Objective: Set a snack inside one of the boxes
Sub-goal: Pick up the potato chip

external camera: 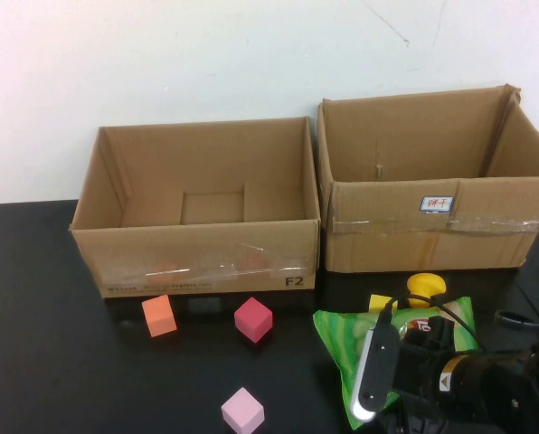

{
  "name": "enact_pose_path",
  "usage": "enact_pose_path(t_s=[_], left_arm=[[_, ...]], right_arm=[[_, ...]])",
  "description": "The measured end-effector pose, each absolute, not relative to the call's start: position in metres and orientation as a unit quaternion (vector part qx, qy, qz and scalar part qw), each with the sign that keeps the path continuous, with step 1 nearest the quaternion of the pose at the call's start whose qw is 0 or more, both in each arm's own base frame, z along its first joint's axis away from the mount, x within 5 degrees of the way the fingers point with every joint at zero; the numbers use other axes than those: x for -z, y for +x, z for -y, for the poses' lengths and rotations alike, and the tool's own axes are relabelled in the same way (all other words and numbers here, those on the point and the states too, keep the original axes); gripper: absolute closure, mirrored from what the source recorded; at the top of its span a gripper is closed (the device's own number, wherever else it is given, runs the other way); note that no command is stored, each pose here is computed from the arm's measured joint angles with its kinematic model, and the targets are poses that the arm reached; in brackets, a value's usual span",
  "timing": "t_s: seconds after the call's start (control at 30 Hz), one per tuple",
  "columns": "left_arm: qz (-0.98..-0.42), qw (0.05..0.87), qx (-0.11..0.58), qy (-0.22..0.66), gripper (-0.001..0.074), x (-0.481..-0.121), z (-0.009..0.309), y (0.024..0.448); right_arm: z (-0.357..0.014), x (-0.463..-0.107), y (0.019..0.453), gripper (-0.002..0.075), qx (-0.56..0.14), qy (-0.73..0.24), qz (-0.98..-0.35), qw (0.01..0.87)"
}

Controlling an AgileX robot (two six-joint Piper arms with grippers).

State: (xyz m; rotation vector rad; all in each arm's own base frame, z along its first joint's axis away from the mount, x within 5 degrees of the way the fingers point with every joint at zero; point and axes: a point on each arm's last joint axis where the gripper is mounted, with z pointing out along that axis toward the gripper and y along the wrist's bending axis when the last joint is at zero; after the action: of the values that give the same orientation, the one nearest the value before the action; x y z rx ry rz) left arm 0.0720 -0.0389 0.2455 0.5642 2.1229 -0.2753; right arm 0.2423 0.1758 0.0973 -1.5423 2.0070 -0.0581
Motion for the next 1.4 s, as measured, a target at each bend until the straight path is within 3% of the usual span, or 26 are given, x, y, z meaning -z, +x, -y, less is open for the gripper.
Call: enact_pose_path(t_s=[0.7, 0.8, 0.93, 1.0, 1.13, 1.4], left_arm=[[-0.854, 0.454, 0.107, 0.229, 0.0736, -0.244, 0.039, 0.073], [-0.854, 0.454, 0.107, 0.229, 0.0736, -0.244, 0.039, 0.073], [-0.854, 0.454, 0.107, 0.229, 0.0736, -0.244, 0.039, 0.073], [-0.854, 0.454, 0.107, 0.229, 0.0736, -0.244, 0.039, 0.073], [-0.854, 0.454, 0.107, 0.229, 0.0736, -0.244, 0.039, 0.073], [-0.853, 0.457, 0.106, 0.229, 0.0736, -0.245, 0.039, 0.074]], right_arm=[[-0.178, -0.083, 0.252, 0.0143, 0.055, -0.588, -0.732, 0.340], [-0.179, -0.080, 0.255, 0.0262, 0.062, -0.587, -0.726, 0.353], [-0.180, -0.082, 0.258, 0.0542, 0.068, -0.584, -0.721, 0.368], [-0.181, -0.083, 0.257, 0.0631, 0.067, -0.581, -0.722, 0.369], [-0.180, -0.091, 0.258, 0.0696, 0.066, -0.561, -0.734, 0.377], [-0.177, -0.146, 0.257, 0.0716, 0.056, -0.505, -0.738, 0.444]])
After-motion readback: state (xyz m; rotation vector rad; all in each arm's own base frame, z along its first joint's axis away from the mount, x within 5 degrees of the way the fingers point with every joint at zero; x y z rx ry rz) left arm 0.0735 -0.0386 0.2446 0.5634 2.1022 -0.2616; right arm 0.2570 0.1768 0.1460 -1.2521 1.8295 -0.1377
